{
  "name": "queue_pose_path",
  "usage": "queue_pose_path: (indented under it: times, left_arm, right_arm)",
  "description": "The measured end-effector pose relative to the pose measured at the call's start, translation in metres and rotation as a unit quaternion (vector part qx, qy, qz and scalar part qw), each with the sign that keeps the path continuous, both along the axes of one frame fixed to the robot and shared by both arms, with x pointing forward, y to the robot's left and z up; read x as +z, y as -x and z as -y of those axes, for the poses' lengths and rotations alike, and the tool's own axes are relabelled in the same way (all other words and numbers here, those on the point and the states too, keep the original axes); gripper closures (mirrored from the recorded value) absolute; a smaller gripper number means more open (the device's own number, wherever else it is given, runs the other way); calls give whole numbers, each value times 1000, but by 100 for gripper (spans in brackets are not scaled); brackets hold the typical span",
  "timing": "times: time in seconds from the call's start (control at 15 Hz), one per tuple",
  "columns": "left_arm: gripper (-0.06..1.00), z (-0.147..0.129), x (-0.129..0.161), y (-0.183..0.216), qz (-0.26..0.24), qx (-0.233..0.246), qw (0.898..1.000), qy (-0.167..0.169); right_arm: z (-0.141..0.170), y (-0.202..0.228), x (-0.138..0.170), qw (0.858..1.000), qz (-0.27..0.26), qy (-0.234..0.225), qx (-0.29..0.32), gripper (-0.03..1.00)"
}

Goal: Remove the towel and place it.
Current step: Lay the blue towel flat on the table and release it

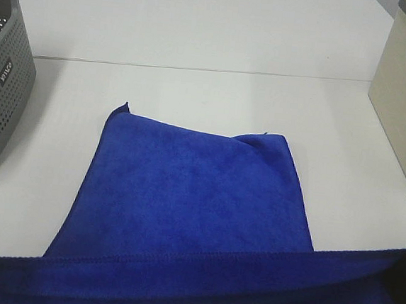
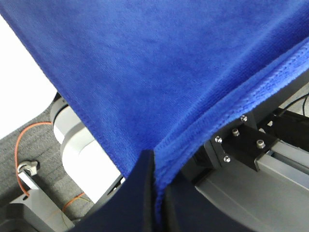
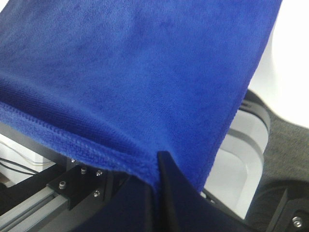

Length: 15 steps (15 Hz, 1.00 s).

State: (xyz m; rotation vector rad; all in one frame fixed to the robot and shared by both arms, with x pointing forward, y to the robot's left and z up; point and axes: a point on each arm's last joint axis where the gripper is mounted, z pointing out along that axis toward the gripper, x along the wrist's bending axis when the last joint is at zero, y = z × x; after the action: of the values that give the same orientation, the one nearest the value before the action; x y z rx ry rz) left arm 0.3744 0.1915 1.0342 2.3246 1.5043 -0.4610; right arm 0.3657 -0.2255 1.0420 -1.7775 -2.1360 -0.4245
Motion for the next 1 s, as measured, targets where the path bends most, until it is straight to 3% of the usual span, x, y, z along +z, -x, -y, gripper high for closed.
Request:
queue_pose_path:
  times: [0.27, 0.47, 0.67, 0.87, 0.93, 1.0]
  left_arm:
    - [94, 0, -18, 12, -49, 7, 999, 8]
    - [94, 0, -21, 16, -57, 2, 998, 4]
    - [94, 0, -22, 17, -60, 0, 998, 3]
    - [94, 3, -20, 18, -71, 4, 997, 24]
    - [92, 6, -19, 20, -74, -2, 997, 31]
    - [84, 9, -19, 23, -74, -16, 997, 32]
  right_arm:
    - [-2, 4, -6, 1000, -18, -11, -6, 95]
    - [-1, 7, -11, 999, -32, -12, -8, 93]
    - [0, 8, -15, 999, -38, -4, -8, 87]
    - [1, 8, -16, 999, -38, 3, -11, 78]
    - [1, 8, -16, 999, -39, 4, -12, 76]
    - [1, 8, -16, 999, -39, 4, -13, 72]
